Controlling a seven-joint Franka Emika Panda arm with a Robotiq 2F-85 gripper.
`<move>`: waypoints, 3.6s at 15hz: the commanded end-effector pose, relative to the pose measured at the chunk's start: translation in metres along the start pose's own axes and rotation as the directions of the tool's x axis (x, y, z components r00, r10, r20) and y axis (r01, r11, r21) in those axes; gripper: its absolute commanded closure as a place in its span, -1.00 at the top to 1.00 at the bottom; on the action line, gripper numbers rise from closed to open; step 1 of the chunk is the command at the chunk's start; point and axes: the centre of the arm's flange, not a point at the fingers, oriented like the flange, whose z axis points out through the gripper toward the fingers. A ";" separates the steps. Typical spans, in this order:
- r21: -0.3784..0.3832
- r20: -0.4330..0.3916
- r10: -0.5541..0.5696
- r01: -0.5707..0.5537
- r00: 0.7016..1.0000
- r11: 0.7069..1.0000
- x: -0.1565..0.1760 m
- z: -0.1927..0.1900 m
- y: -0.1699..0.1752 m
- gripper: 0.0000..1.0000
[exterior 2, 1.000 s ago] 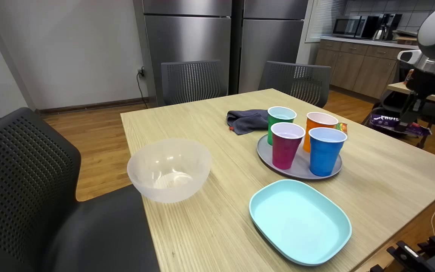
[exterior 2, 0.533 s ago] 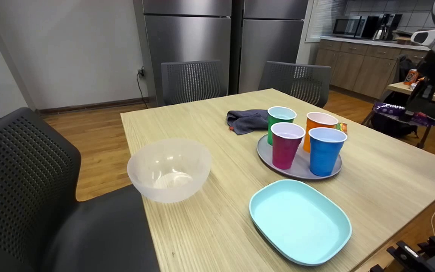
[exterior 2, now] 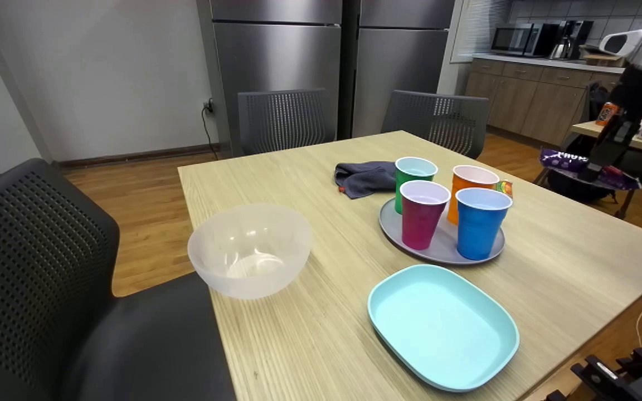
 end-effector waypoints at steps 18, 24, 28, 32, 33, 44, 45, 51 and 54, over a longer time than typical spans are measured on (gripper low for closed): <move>-0.005 0.074 -0.113 0.114 0.991 0.994 0.061 -0.020 -0.144 -0.91; 0.021 0.094 -0.163 0.162 0.982 0.987 0.073 -0.014 -0.178 -0.91; 0.039 0.115 -0.190 0.187 0.975 0.982 0.084 -0.002 -0.208 -0.91; 0.090 0.122 -0.227 0.217 0.966 0.972 0.089 0.015 -0.241 -0.91; 0.104 0.127 -0.235 0.222 0.964 0.969 0.090 0.019 -0.250 -0.91; 0.216 0.151 -0.259 0.224 0.954 0.950 0.098 0.073 -0.315 -0.91; 0.220 0.148 -0.248 0.212 0.957 0.952 0.098 0.079 -0.317 -0.91; 0.227 0.132 -0.213 0.180 0.968 0.957 0.101 0.110 -0.325 -0.91; 0.222 0.118 -0.206 0.177 0.971 0.959 0.099 0.115 -0.326 -0.91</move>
